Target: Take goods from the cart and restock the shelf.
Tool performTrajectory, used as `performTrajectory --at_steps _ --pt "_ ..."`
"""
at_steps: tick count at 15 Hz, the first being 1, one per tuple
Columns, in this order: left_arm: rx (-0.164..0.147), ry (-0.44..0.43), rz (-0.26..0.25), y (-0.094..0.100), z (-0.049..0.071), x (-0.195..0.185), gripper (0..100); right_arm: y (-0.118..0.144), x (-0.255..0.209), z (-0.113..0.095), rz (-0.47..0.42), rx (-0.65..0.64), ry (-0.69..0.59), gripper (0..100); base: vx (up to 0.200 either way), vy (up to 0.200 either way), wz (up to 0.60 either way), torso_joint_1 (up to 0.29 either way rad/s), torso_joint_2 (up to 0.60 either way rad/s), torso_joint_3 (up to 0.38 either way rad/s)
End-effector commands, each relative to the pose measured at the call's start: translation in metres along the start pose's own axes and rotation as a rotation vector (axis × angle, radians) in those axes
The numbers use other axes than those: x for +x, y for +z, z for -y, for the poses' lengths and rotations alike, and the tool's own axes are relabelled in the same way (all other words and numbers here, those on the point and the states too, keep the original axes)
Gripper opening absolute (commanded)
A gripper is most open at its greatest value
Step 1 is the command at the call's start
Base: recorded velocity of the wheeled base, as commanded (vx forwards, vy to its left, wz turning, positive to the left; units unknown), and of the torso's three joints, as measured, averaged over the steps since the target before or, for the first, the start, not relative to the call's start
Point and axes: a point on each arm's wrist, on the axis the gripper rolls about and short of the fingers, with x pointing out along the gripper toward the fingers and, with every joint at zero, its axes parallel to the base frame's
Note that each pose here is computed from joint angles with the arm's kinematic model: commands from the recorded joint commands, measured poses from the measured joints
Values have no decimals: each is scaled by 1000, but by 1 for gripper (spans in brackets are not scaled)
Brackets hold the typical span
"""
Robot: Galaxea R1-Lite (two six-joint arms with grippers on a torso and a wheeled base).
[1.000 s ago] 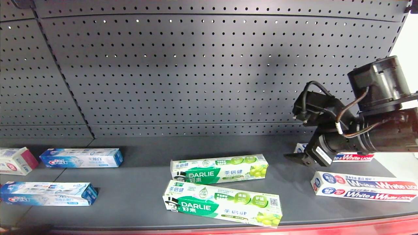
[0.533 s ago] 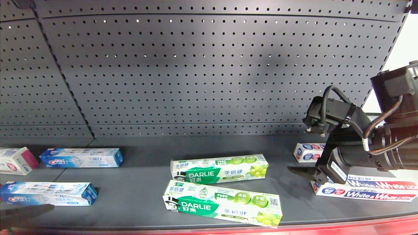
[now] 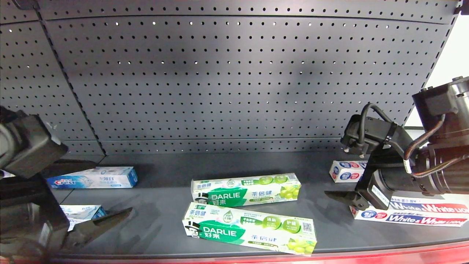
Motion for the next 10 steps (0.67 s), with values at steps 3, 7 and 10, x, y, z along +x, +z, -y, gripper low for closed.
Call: performTrajectory --at_steps 3,7,10 --pt "35 -79 -13 42 -4 50 100 -5 2 -2 -18 0 9 100 0 0 0 0 0 0" --pt "56 -122 -29 57 1 80 100 -6 2 0 -23 5 3 100 0 0 0 0 0 0" --pt "81 -177 -38 58 14 86 100 -7 1 1 -27 10 -4 100 0 0 0 0 0 0"
